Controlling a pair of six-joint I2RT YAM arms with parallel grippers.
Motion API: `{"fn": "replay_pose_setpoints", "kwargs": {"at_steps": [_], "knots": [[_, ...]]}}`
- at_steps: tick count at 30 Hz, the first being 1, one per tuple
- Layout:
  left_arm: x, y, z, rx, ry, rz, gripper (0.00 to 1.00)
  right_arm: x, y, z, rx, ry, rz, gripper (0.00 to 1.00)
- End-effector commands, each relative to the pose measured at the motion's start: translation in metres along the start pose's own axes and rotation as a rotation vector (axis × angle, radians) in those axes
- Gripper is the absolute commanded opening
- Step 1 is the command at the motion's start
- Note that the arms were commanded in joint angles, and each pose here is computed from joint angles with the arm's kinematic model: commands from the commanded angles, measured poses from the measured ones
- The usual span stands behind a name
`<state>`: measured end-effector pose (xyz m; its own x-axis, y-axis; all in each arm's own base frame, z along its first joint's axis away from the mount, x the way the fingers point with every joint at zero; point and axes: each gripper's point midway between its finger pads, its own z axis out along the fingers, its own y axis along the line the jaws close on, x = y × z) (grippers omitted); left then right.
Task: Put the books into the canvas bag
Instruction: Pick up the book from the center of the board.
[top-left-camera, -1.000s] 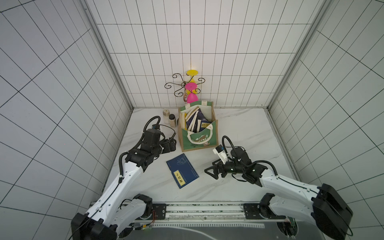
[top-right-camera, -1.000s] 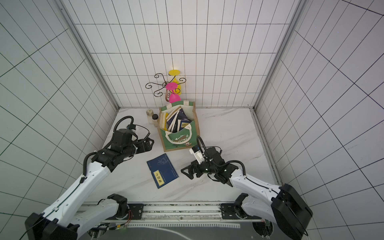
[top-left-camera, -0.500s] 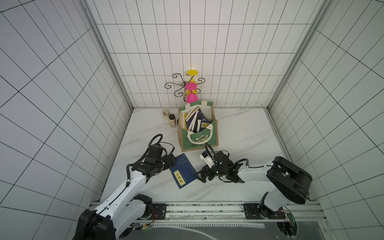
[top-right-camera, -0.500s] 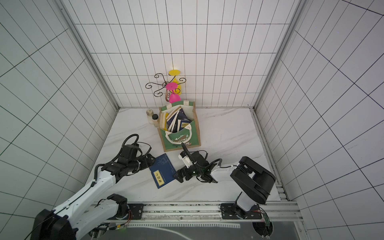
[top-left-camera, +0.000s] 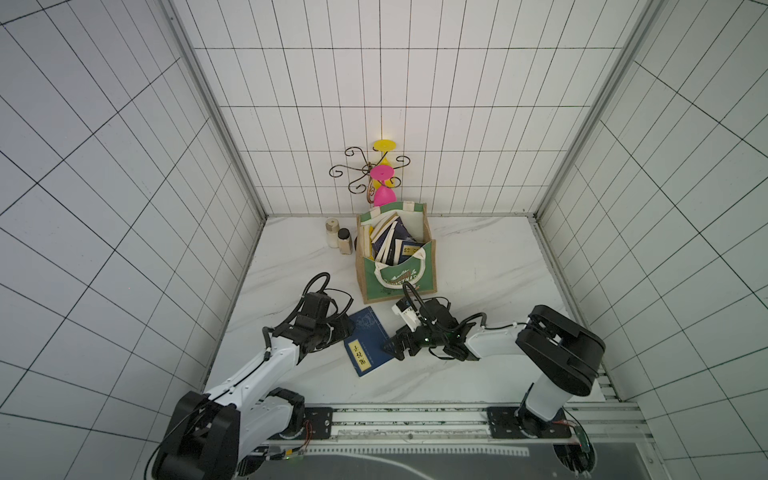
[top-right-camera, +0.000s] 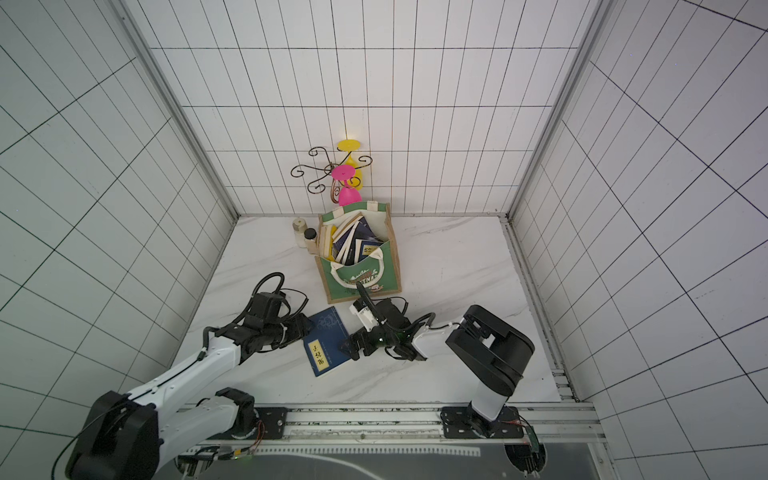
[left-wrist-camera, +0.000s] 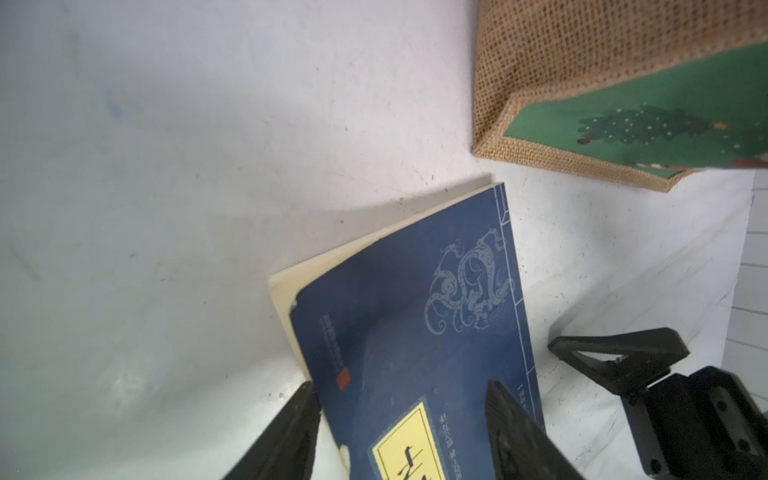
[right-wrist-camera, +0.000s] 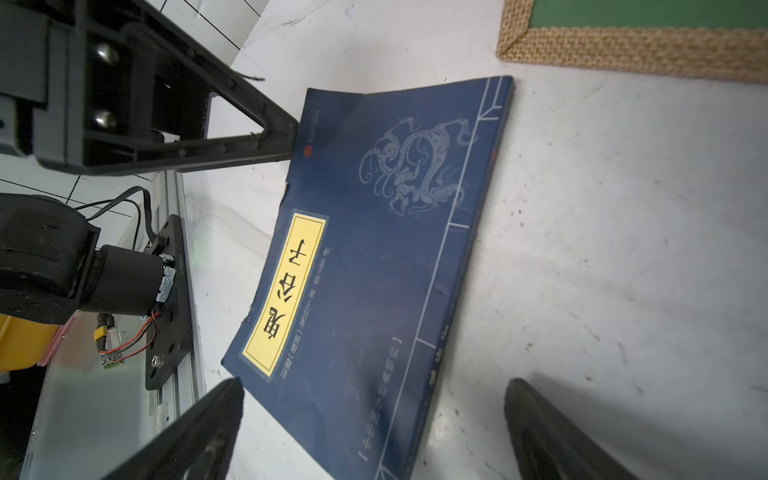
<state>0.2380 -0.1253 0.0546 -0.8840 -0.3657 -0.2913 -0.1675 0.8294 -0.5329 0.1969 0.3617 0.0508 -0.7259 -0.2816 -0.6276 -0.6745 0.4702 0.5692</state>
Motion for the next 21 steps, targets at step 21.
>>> {"fn": "replay_pose_setpoints", "kwargs": {"at_steps": [21], "knots": [[-0.002, -0.034, 0.011, 0.197, 0.021, 0.078, 0.29, -0.012, 0.026, 0.006, -0.112, -0.005, -0.025, 0.99]]}}
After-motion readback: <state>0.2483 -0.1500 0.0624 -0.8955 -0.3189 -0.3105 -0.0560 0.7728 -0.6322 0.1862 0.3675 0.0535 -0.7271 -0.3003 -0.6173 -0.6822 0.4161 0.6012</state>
